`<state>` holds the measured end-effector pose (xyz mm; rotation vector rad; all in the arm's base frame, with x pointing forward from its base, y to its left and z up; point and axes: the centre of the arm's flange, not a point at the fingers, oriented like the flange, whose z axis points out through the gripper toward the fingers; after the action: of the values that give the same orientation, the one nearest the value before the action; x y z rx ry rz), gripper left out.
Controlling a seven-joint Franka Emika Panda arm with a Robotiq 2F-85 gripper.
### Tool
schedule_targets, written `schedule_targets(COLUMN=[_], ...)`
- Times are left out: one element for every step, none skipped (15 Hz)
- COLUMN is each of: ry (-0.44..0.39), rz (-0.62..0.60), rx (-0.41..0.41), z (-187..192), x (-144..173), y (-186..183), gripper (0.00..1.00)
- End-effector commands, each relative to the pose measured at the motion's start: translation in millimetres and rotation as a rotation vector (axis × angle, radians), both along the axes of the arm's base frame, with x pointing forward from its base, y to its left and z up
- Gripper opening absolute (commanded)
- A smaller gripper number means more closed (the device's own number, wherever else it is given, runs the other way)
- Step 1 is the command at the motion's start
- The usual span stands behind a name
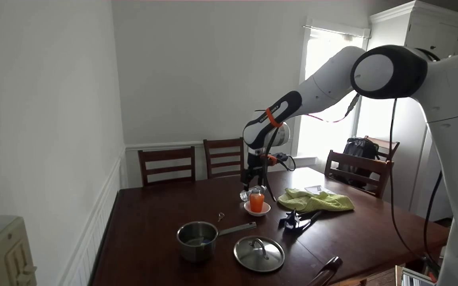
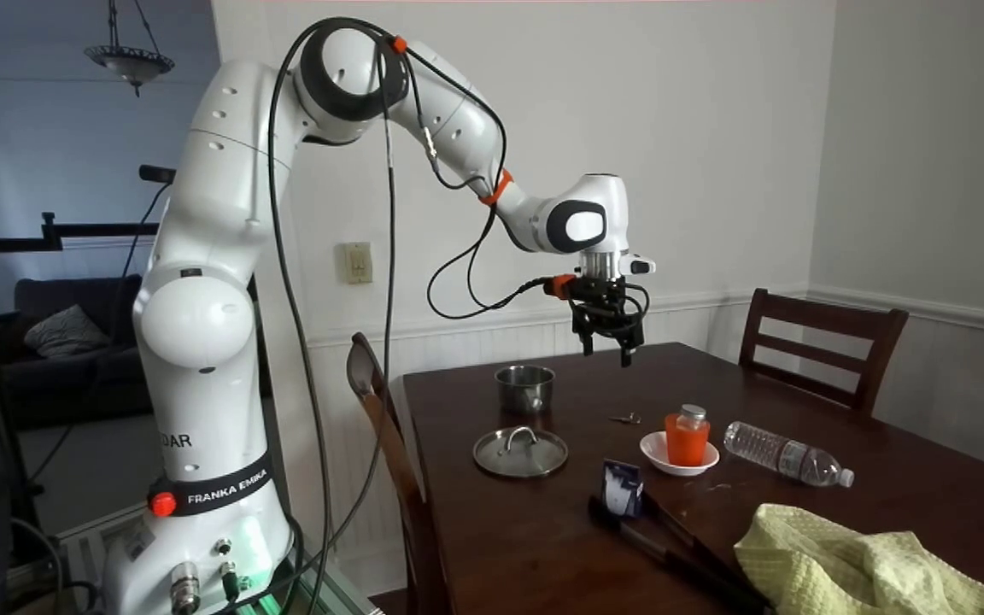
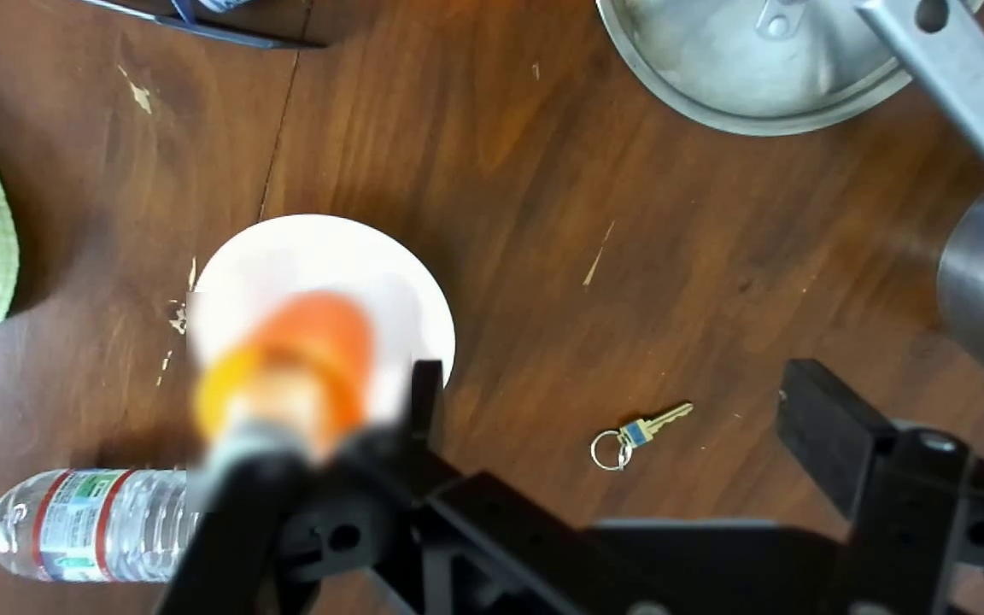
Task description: Pick up the small silver object on the left and put it in the white plate
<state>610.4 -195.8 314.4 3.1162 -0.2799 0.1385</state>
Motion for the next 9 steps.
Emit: schedule_targets(ry=[-0.001,-0.003,-0.005,0.000,-0.003,0.003,0.027,0.059,0.087], rz=[0.000,-0.032,-0.063,-0.098,-0.123,-0.164,-0.202,-0.216,-0.241], rx=[0.000,0.029,0.040,0.044,0.087,0.105,0.110,0.145,0.149], z=[0.5,-7.0,-18.0,-25.2,-32.9,-44.1,-55.7,-67.5,-77.4], x=[-0.1,17.6,36.5,48.4,62.7,77.2,92.9,105.6,114.6], y=[0.0,1.7,-1.1,-4.5,-9.6,-14.2,-19.3,-24.0,-28.0], gripper=[1.00,1.00,1.00,1.00,1.00,1.00,1.00,1.00,1.00])
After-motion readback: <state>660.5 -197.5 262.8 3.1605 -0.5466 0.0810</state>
